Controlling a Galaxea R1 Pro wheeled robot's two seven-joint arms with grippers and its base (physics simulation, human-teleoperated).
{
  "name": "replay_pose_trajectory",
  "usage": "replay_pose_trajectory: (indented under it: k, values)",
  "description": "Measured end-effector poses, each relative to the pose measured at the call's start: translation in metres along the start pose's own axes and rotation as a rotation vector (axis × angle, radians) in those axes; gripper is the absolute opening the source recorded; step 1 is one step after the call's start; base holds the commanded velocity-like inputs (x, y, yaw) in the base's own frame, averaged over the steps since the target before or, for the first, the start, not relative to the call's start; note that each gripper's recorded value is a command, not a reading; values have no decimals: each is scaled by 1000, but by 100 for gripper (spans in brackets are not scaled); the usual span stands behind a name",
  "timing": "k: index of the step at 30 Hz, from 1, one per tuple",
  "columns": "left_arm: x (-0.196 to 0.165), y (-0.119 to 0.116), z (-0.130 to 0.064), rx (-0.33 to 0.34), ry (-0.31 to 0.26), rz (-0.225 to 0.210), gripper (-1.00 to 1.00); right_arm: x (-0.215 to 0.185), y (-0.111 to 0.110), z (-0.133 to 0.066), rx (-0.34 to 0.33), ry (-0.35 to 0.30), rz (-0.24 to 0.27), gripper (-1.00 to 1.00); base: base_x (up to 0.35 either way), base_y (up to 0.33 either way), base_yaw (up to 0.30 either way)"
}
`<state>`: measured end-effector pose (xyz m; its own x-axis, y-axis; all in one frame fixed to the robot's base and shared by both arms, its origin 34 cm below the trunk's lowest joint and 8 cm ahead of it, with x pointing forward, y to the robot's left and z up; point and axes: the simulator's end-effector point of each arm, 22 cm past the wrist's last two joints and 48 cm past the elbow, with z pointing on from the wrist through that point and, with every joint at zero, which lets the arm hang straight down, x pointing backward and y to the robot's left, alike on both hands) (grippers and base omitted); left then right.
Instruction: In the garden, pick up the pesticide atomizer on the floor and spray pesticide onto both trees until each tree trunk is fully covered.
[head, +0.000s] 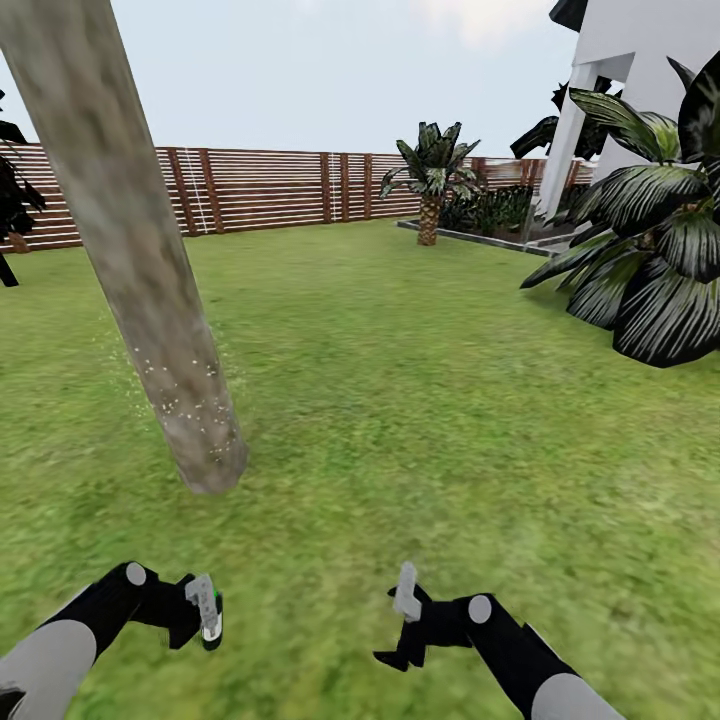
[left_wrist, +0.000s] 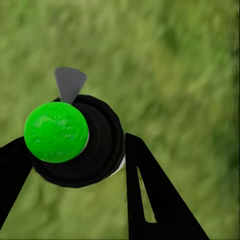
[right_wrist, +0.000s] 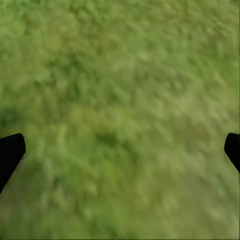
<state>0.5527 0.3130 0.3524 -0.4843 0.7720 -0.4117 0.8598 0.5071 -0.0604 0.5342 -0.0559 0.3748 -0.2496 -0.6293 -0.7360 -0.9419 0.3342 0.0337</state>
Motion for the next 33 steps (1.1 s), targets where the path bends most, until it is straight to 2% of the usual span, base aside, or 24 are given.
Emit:
replay_pose_trajectory:
  k: [7, 12, 14, 16, 20, 24, 29, 33]
  values:
    - [-17, -20, 16, 41, -4, 26, -100, -35, 17, 15, -45, -55, -18, -100, 0, 0, 0]
    - [-41, -46, 36, 89, 14, 102, -100, -66, 29, 27, -69, -100, -33, -100, 0, 0, 0]
    - [-56, -58, 45, 107, 7, 128, -100, -77, 38, 25, -117, -115, -53, -100, 0, 0, 0]
    - [-62, -63, 48, 113, 3, 137, -100, -80, 41, 23, -134, -120, -63, -100, 0, 0, 0]
    - [-73, -71, 53, 126, -11, 149, -100, -82, 41, 23, -138, -123, -68, -100, 0, 0, 0]
    - [-81, -85, 60, 153, 14, 208, -100, -82, 41, 23, -138, -122, -69, -100, 0, 0, 0]
    - [-88, -93, 63, 169, 7, 236, -100, -80, 41, 22, -138, -119, -71, -100, 0, 0, 0]
    - [-100, -106, 65, 208, -21, 262, -100, -64, 43, 23, -148, -53, -128, -100, 0, 0, 0]
